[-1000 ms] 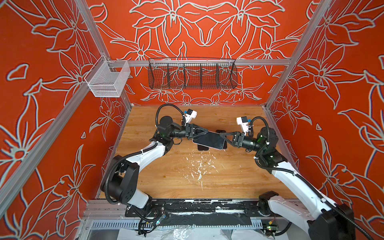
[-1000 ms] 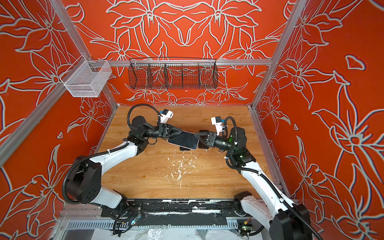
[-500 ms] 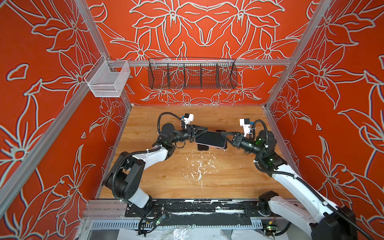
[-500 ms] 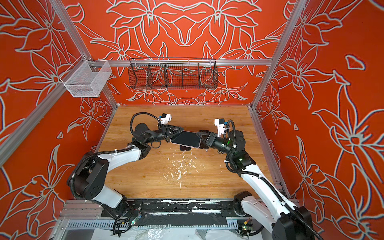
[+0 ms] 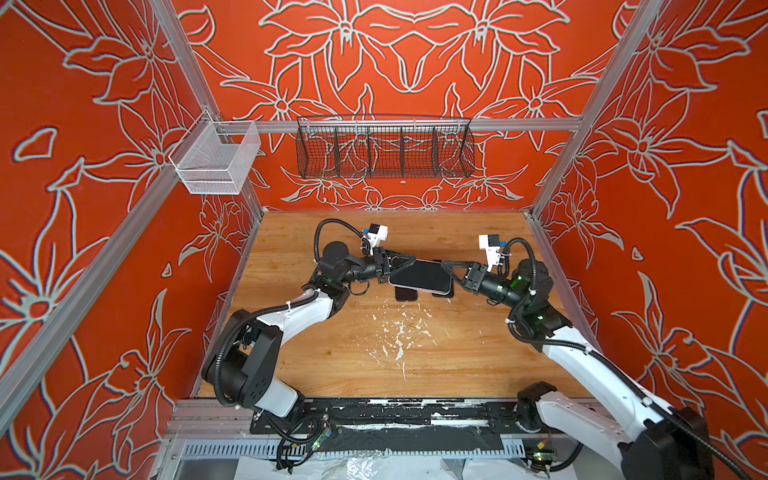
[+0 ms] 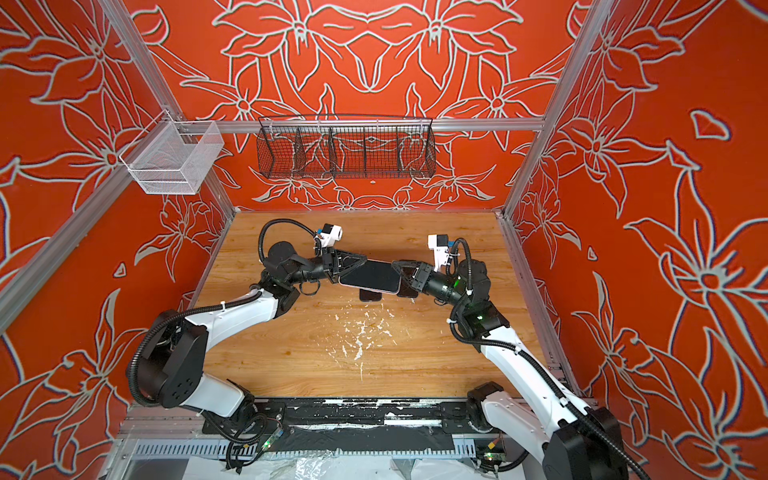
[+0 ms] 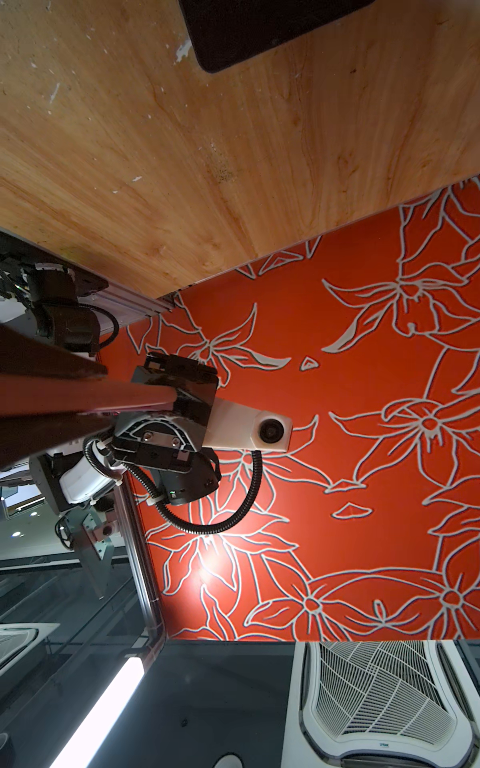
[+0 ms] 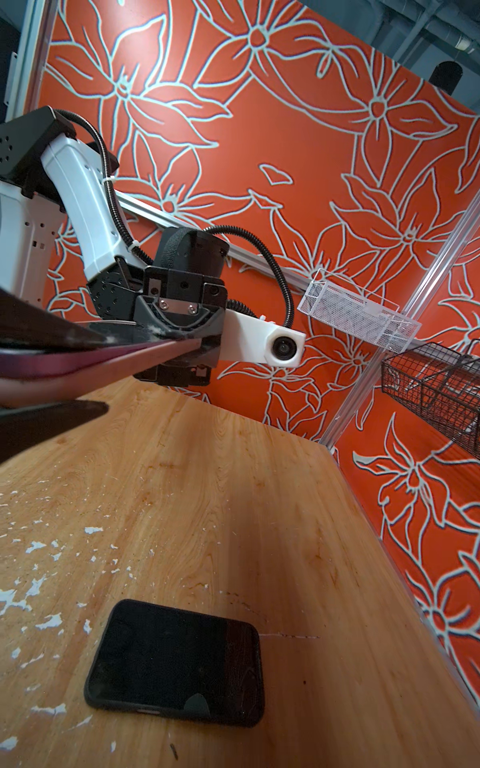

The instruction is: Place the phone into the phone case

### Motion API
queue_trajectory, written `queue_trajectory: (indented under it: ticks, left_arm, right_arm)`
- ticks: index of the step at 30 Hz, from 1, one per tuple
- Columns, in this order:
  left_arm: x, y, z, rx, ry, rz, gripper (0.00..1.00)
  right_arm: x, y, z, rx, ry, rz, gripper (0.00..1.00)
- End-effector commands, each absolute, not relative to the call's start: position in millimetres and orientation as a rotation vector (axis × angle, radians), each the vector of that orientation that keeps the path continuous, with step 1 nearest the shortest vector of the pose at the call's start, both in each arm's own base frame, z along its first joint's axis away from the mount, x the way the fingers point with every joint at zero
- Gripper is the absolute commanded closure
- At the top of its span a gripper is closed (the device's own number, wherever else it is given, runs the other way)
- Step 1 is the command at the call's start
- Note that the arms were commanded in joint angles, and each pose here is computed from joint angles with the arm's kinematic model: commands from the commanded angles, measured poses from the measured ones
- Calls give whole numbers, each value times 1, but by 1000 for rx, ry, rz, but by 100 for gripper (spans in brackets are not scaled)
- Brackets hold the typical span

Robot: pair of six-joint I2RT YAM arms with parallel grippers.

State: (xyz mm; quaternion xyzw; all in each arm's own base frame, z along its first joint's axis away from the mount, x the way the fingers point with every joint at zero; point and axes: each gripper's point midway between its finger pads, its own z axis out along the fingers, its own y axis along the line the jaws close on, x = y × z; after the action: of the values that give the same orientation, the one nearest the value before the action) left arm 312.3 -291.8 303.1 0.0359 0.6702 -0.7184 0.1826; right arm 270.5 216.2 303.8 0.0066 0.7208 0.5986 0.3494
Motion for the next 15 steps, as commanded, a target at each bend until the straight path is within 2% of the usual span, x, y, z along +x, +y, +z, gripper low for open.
queue_trajectory:
  ticks: [1, 10, 15]
  left_arm:
    - [287, -296, 353, 332, 1738, -2024, 100]
    - [290, -282, 355, 361, 1719, -1972, 100]
    - [292, -281, 356, 384, 1718, -1964, 100]
  right_arm:
    - [234, 238, 293, -180, 1991, 1669, 90]
    - [231, 242, 317, -219, 1922, 1820, 52]
    - [226, 243, 331, -244, 1894, 1868, 49]
